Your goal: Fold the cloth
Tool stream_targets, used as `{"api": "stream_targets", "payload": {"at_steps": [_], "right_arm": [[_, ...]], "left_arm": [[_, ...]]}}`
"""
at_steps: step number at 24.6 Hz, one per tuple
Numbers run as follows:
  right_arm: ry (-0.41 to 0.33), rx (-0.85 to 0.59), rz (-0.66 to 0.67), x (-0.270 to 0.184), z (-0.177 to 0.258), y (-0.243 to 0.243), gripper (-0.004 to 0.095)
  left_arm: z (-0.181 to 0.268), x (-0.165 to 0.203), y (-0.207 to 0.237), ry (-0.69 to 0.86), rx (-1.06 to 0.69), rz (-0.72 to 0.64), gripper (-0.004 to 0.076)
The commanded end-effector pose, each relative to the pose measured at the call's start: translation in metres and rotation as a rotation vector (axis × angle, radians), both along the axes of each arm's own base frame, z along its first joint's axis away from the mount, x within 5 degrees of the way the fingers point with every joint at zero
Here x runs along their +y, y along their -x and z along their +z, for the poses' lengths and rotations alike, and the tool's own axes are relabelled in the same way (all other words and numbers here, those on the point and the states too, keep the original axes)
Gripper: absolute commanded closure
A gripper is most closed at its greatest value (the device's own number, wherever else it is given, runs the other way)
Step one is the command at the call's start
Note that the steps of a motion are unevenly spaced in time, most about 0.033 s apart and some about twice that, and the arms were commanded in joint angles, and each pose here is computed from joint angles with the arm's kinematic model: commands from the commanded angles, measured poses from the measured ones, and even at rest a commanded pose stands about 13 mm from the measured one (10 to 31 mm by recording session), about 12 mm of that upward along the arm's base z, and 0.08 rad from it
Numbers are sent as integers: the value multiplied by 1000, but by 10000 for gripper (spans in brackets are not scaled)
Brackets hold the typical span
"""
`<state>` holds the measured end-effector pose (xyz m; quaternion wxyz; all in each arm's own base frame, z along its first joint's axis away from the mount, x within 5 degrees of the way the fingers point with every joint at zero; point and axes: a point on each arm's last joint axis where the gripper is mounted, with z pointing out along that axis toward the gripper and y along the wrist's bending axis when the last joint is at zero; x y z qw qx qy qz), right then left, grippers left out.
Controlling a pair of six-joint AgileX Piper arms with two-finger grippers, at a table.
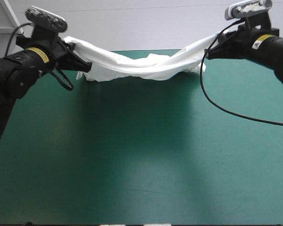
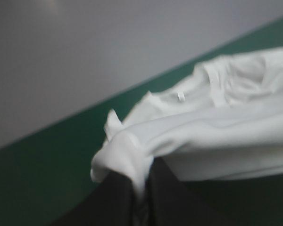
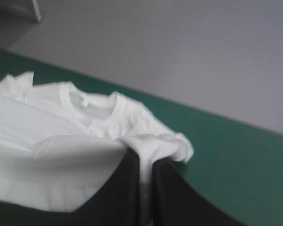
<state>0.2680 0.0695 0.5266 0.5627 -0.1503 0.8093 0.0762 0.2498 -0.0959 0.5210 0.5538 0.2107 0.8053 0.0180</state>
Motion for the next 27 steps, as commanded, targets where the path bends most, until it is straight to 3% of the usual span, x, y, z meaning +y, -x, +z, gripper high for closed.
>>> {"api": "stream_targets", "payload": {"at_steps": [1, 6, 15, 20, 24, 27], "right_arm": [[-49, -267, 0, -7, 59, 28, 923], [-94, -495, 22, -13, 110, 65, 923], [-133, -819, 20, -29, 164, 134, 924], [-165, -976, 5, -33, 179, 150, 924], [-182, -1023, -17, -28, 178, 118, 924], [-179, -987, -28, -15, 162, 56, 924]], "left_arm": [[62, 13, 31, 70, -321, -27, 703], [106, 24, 59, 100, -549, -39, 703], [164, 49, 116, 102, -901, -29, 703], [174, 56, 131, 88, -973, -19, 703], [172, 47, 112, 70, -989, -17, 703], [158, 24, 59, 10, -952, -12, 703]]}}
